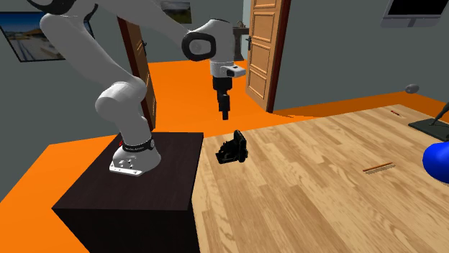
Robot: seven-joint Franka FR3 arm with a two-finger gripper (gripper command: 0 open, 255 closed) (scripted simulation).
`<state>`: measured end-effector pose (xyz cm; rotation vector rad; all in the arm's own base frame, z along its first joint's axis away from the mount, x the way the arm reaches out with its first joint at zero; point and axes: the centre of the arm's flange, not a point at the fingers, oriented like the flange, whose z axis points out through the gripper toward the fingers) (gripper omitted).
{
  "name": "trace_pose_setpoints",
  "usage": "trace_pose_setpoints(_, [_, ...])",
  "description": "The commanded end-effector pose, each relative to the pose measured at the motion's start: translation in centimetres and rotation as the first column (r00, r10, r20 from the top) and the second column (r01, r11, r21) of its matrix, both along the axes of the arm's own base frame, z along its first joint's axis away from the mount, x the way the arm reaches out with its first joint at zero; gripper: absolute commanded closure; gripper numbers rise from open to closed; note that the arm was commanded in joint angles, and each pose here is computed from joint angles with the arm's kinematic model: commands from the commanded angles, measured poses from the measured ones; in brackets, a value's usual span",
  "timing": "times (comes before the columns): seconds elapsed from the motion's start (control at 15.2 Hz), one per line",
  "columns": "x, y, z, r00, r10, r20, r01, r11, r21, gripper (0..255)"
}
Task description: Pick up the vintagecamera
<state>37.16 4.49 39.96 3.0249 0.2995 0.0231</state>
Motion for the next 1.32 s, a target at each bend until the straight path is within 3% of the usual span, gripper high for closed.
trace_pose_setpoints(0.0, [0.7,0.2,-2.4,1.0,0.007,-0.001,-0.007,1.0,0.002,0])
trace_pose_setpoints(0.59, [4.1,1.8,-13.8,0.999,0.038,-0.019,-0.038,0.999,0.007,0])
trace_pose_setpoints(1.25, [4.2,1.9,-18.3,0.999,0.039,-0.02,-0.039,0.999,0.008,0])
